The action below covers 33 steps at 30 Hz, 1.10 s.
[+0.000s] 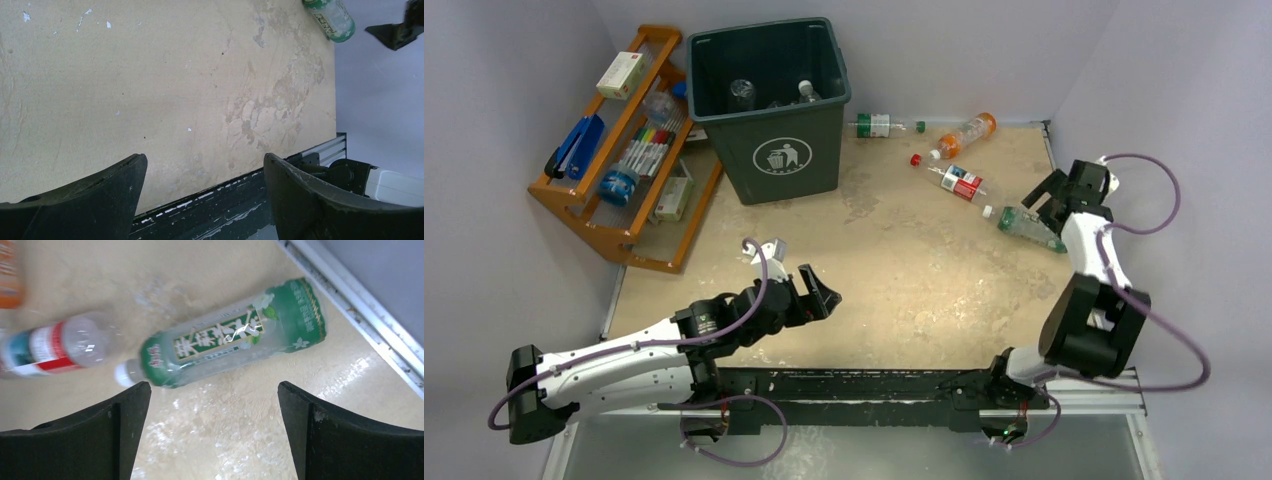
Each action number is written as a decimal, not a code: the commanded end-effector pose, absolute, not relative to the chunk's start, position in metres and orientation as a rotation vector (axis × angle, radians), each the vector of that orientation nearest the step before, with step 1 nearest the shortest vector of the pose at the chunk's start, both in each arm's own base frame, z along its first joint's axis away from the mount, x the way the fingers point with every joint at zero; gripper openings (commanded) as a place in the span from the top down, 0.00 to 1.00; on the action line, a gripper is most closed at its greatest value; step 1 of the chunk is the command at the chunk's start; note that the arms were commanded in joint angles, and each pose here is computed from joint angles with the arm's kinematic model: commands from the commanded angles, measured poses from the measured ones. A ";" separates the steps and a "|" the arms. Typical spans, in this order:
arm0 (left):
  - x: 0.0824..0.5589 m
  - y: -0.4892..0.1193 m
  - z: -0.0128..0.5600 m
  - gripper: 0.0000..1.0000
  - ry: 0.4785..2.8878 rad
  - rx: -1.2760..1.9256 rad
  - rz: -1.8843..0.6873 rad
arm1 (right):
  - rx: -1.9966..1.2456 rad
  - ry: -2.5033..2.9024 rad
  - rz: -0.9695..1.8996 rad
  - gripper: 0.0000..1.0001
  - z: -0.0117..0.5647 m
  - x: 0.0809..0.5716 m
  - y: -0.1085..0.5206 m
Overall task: Put the plastic bottles in the bin
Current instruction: Adjust the plastic bottle at the center of the board.
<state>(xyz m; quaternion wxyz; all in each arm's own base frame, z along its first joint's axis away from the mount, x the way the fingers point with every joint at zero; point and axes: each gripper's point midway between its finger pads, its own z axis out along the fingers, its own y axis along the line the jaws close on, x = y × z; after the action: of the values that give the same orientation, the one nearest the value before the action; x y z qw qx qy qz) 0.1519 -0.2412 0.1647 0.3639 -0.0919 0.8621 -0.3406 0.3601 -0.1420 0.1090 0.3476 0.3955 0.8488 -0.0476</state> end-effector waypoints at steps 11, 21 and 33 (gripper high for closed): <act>0.152 -0.261 0.172 0.13 2.193 -0.242 -0.959 | 0.956 2.091 -0.109 0.00 0.169 0.422 -0.166; 0.156 -0.275 0.177 0.13 2.197 -0.199 -0.954 | 0.960 2.167 -0.156 0.00 0.126 0.460 -0.186; 0.153 -0.282 0.166 0.13 2.216 -0.192 -0.977 | 1.006 2.212 -0.176 0.00 0.096 0.426 -0.176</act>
<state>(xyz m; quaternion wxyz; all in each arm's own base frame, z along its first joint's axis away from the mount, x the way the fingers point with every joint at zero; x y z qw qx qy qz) 0.1522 -0.2738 0.1467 0.3367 -0.0772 0.8725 -0.3456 0.4353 -0.1753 0.0811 0.3262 0.3803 0.8631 -0.0641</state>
